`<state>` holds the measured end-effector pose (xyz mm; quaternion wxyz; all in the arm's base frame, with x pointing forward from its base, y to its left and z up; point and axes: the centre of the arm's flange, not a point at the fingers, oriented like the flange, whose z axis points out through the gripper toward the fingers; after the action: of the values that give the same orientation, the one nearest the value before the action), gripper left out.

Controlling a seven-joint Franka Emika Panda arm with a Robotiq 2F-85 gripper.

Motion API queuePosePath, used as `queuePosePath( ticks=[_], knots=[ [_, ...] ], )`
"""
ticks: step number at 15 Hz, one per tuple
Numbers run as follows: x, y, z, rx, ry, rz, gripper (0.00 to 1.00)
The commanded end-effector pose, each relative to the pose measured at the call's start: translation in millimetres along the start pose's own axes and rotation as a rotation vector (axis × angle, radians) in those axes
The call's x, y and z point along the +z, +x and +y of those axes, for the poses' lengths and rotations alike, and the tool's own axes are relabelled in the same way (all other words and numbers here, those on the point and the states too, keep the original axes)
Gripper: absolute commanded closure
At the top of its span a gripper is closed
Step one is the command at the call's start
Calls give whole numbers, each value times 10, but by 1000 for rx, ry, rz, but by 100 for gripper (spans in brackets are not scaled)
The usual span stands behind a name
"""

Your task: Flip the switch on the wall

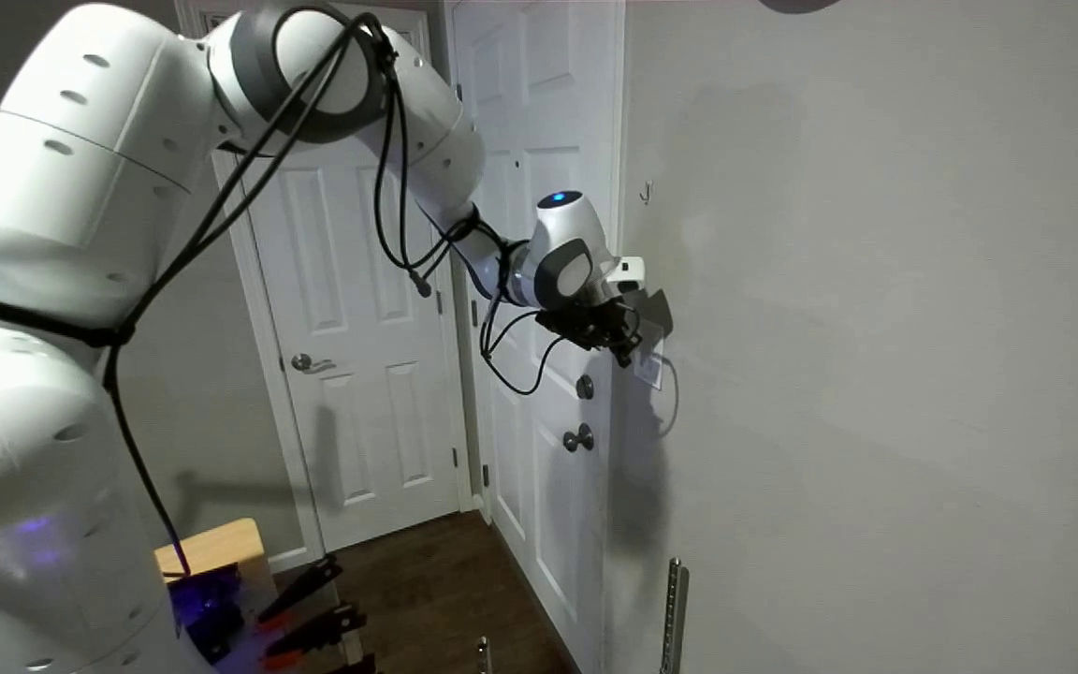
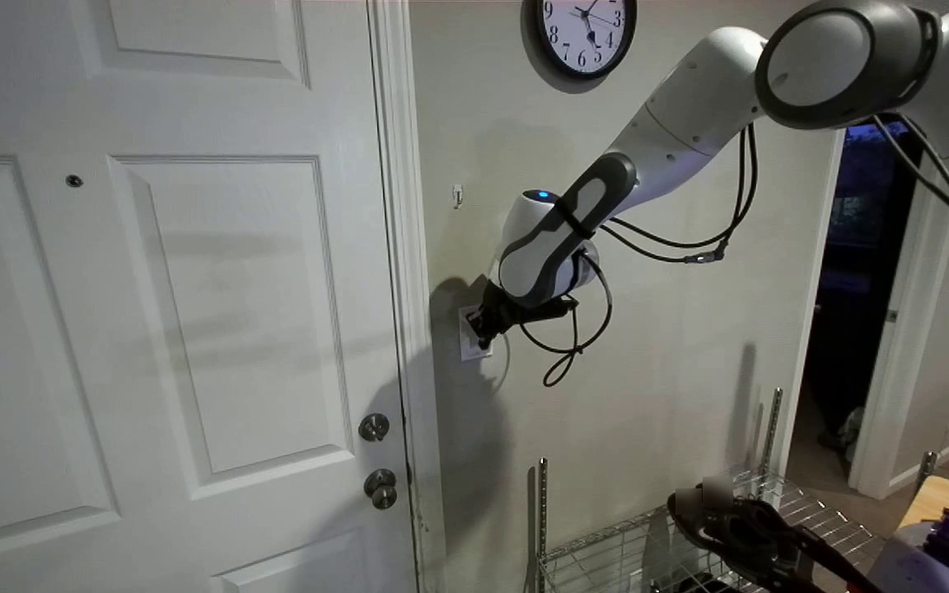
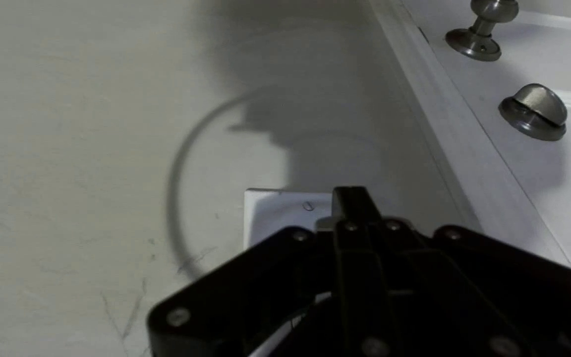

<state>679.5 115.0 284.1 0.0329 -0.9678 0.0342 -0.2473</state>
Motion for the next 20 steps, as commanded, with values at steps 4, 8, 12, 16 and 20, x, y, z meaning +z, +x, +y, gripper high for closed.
queuePosePath(
  ticks=[4, 8, 12, 16, 20],
  knots=[
    [157, 141, -32, 25, -45, 18, 100],
    [216, 179, 8, 34, -65, 28, 100],
    [252, 205, 12, 54, -91, 52, 100],
    [266, 203, -29, 69, -121, 73, 100],
    [270, 179, -60, 87, -65, 11, 100]
  ],
)
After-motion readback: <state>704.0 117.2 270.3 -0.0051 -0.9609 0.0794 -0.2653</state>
